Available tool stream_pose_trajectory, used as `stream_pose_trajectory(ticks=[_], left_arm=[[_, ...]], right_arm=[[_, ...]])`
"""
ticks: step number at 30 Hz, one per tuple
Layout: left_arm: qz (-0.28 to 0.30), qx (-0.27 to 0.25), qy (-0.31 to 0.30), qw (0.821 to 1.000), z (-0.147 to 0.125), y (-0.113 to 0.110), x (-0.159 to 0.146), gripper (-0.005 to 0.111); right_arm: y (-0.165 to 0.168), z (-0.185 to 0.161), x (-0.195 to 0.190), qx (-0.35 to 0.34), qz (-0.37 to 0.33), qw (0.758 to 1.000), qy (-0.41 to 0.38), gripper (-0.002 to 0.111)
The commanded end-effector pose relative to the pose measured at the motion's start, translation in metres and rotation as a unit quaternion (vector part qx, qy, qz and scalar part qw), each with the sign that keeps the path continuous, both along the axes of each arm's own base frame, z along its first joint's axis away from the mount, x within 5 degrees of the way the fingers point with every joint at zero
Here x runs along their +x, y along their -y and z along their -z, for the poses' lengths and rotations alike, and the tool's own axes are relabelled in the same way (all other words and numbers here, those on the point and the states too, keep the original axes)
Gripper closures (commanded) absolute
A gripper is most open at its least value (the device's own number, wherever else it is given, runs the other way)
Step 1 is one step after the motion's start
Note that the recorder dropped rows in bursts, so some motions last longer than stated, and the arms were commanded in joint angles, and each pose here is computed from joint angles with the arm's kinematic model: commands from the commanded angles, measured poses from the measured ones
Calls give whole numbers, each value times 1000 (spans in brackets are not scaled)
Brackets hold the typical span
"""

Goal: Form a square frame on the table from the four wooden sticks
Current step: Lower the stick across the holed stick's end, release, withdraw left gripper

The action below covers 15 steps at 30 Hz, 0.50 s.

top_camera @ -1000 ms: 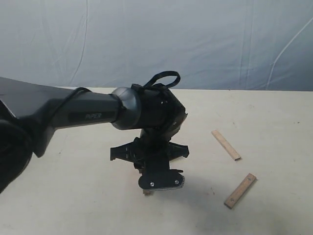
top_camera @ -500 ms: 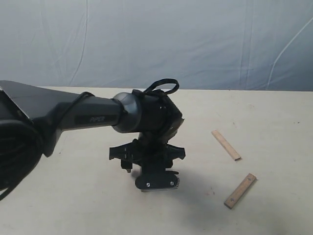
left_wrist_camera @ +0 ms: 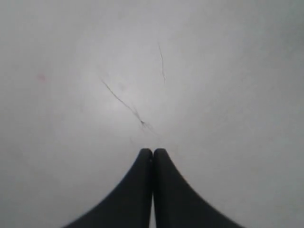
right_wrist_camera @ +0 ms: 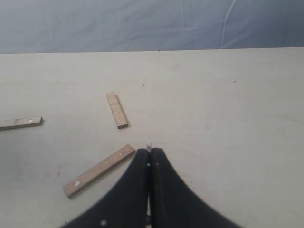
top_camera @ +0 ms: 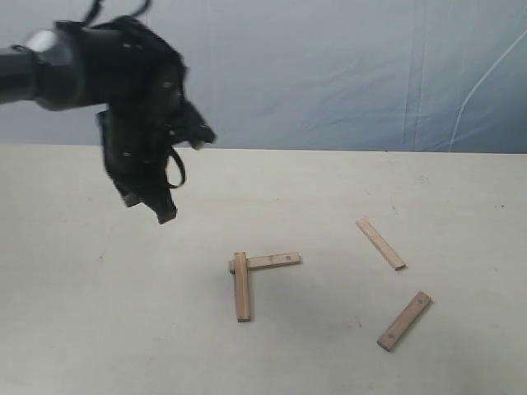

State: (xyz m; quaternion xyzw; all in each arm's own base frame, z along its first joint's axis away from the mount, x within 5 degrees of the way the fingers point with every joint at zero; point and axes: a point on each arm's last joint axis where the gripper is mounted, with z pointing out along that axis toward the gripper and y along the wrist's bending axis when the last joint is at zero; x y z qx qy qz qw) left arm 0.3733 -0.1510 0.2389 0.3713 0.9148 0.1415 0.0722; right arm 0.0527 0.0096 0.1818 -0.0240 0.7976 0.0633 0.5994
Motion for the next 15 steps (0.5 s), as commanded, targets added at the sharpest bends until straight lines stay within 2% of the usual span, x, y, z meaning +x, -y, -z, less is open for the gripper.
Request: stream_pose_trajectory(ticks=[1, 3, 4, 5, 6, 8, 12, 15], left_arm=[[-175, -153, -41, 972, 8, -53, -21, 107], [-200, -210, 40, 956, 5, -76, -34, 107], [-231, -254, 103, 934, 6, -94, -51, 107], [-261, -281, 132, 914, 10, -105, -62, 107], [-301, -339, 199, 869, 0, -115, -78, 107], [-304, -365, 263, 840, -5, -122, -103, 107], [-316, -391, 352, 790, -4, -129, -144, 107], [-304, -396, 406, 766, 1, -133, -173, 107]], right_arm=[[0, 1, 0, 3, -2, 1000, 4, 109], [0, 1, 0, 3, -2, 1000, 4, 109], [0, 1, 0, 3, -2, 1000, 4, 109], [0, 1, 0, 3, -2, 1000, 4, 109], [0, 1, 0, 3, -2, 1000, 4, 109], [0, 1, 0, 3, -2, 1000, 4, 109], [0, 1, 0, -8, -1, 1000, 6, 109], [1, 1, 0, -16, -1, 1000, 5, 109]])
